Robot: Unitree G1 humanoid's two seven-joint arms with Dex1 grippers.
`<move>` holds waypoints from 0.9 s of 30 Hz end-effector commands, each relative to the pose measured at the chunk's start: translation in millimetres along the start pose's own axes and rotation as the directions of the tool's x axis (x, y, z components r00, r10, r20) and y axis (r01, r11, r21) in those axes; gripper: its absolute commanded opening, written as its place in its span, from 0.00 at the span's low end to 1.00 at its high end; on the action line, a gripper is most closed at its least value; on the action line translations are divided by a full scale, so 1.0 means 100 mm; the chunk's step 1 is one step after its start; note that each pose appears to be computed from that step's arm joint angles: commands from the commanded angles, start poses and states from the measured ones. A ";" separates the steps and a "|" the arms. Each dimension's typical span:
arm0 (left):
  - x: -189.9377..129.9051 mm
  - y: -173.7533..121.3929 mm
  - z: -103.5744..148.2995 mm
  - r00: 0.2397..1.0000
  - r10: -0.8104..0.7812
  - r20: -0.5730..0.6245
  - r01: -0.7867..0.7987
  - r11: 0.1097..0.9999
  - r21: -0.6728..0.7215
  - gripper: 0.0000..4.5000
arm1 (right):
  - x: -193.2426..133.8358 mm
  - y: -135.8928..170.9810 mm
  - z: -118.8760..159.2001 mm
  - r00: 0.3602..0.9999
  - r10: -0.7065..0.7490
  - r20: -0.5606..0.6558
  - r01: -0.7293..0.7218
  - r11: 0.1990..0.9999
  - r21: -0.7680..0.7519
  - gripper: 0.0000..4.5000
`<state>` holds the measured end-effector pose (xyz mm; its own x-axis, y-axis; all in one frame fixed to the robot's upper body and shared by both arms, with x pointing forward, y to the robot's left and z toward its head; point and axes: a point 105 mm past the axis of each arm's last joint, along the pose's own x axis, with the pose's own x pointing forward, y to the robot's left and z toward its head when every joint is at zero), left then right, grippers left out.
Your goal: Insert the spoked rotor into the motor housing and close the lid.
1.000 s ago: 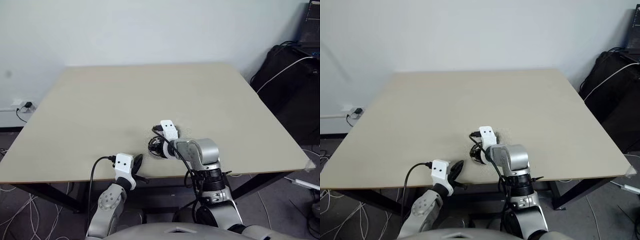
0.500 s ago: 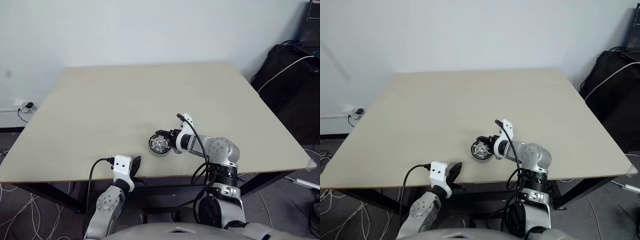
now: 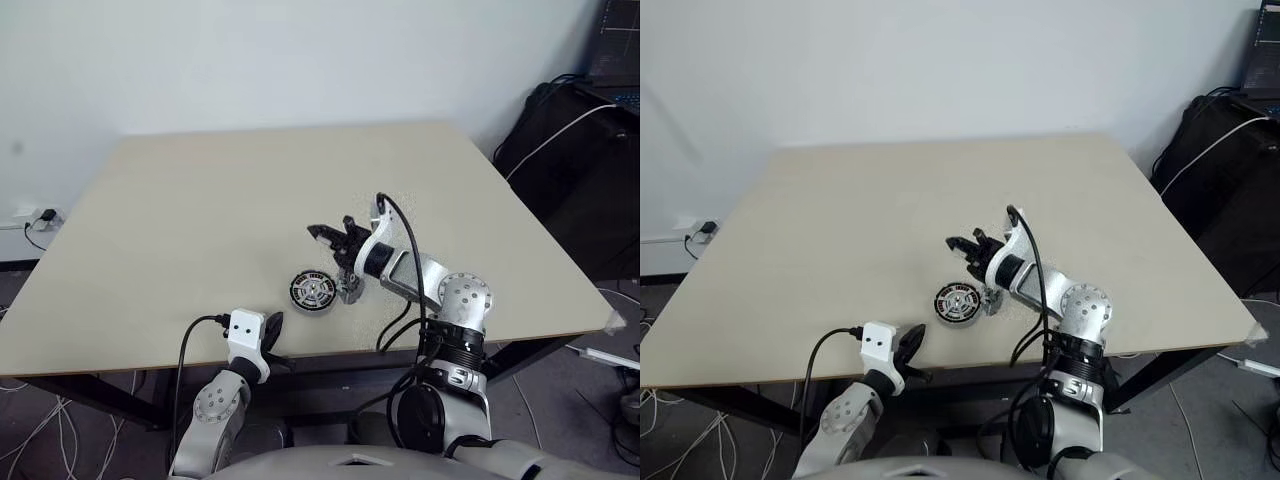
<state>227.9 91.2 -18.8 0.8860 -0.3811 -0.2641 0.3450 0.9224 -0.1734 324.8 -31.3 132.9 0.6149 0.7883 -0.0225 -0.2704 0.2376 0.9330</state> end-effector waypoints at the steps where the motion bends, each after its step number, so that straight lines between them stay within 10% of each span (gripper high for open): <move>1: 0.03 -0.03 0.13 0.999 -0.024 0.044 0.024 1.000 0.012 0.00 | 0.17 0.75 -0.04 0.952 0.306 0.010 -0.306 0.952 0.001 0.00; 9: 0.03 -0.02 0.13 0.999 -0.026 0.044 0.025 1.000 0.013 0.00 | -0.04 0.52 0.47 0.937 0.083 0.339 0.048 0.931 -0.361 0.00; 15: 0.02 -0.03 0.13 0.999 -0.028 0.042 0.027 1.000 0.014 0.00 | -0.44 0.03 0.84 0.729 -0.133 0.671 0.680 0.243 -0.691 0.00; 21: 0.02 -0.02 0.13 0.999 -0.029 0.037 0.028 0.999 0.020 0.00 | -0.78 -0.60 0.71 0.643 -0.358 0.677 0.690 -0.111 -0.715 0.00; 27: 0.01 0.00 0.13 0.999 -0.024 0.035 0.023 0.999 0.024 0.00 | -0.98 -1.02 0.30 0.669 -0.596 0.443 0.449 -0.151 -0.881 0.00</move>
<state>226.9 91.5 -20.9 0.8744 -0.3977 -0.2781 0.3624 0.9162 -0.1708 316.4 -160.1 41.7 0.9067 0.0764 -0.4149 -0.2805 0.8438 -0.4576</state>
